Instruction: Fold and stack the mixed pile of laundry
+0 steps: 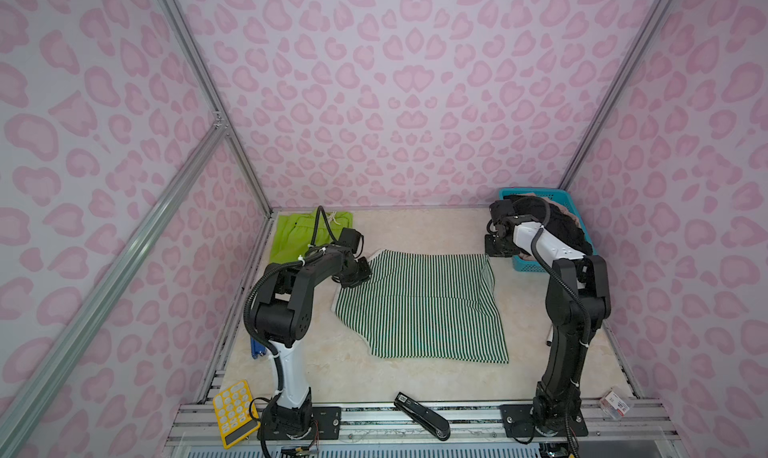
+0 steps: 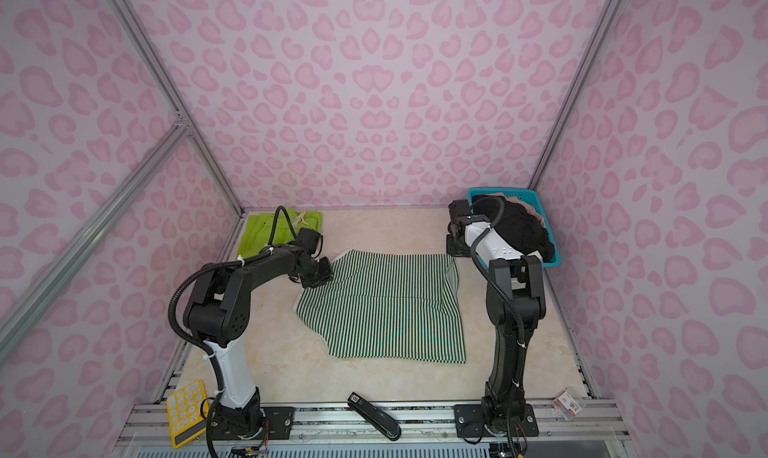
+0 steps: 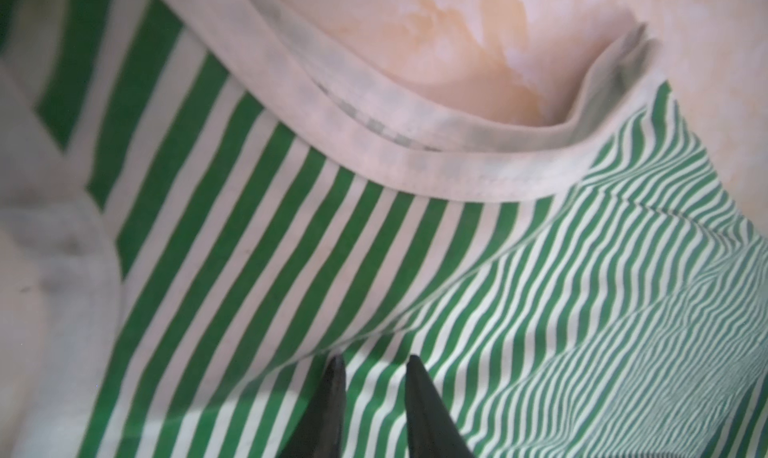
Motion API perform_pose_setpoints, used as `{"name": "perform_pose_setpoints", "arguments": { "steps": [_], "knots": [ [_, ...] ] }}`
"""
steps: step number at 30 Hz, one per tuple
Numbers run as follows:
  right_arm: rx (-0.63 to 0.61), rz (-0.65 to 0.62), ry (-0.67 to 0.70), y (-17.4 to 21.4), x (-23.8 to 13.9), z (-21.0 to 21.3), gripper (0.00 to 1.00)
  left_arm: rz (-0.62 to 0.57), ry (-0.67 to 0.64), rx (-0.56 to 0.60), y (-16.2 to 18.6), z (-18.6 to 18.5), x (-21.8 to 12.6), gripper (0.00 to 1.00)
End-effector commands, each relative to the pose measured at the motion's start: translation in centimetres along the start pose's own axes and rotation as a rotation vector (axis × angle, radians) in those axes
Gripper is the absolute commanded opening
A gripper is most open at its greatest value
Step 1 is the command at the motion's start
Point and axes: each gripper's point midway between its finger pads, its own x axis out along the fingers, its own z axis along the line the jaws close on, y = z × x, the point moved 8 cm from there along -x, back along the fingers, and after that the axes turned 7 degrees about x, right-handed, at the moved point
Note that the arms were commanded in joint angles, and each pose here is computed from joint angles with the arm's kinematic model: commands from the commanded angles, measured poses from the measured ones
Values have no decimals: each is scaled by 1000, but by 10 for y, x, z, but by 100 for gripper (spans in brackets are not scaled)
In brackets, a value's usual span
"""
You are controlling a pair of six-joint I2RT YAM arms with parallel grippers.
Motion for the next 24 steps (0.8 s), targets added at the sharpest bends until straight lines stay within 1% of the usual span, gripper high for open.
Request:
{"name": "perform_pose_setpoints", "arguments": {
  "steps": [1, 2, 3, 4, 6, 8, 10, 14, 17, 21, 24],
  "knots": [
    [-66, 0, 83, 14, -19, 2, 38, 29, 2, 18, 6, 0, -4, 29],
    [-79, -16, 74, 16, -28, 7, 39, 25, 12, 22, 5, -1, -6, 28],
    [-98, 6, 43, 28, -29, 13, 39, 23, 21, 27, 3, -3, -8, 28],
    [-105, 5, -5, 31, -34, 18, 39, 23, 30, 30, 3, -5, -8, 29],
    [-107, 29, -163, 45, -38, 35, 39, 20, 44, 37, -1, -8, -10, 28],
    [-87, 79, -269, 58, -34, 47, 37, 18, 41, 37, -3, -9, -9, 28],
    [-81, 133, -306, 75, -24, 54, 34, 20, 44, 33, -4, -9, -8, 28],
    [-69, 213, -200, 101, 3, 43, 30, 22, 51, 27, -4, -10, -7, 28],
    [-43, 227, -108, 110, 13, 26, 26, 32, 58, 31, -2, -11, -4, 28],
    [-32, 235, -15, 114, 21, 8, 24, 46, 66, 27, -2, -11, 1, 28],
    [-41, 243, 22, 107, 29, 5, 24, 57, 77, 23, -6, -13, 8, 28]
  ]
}}
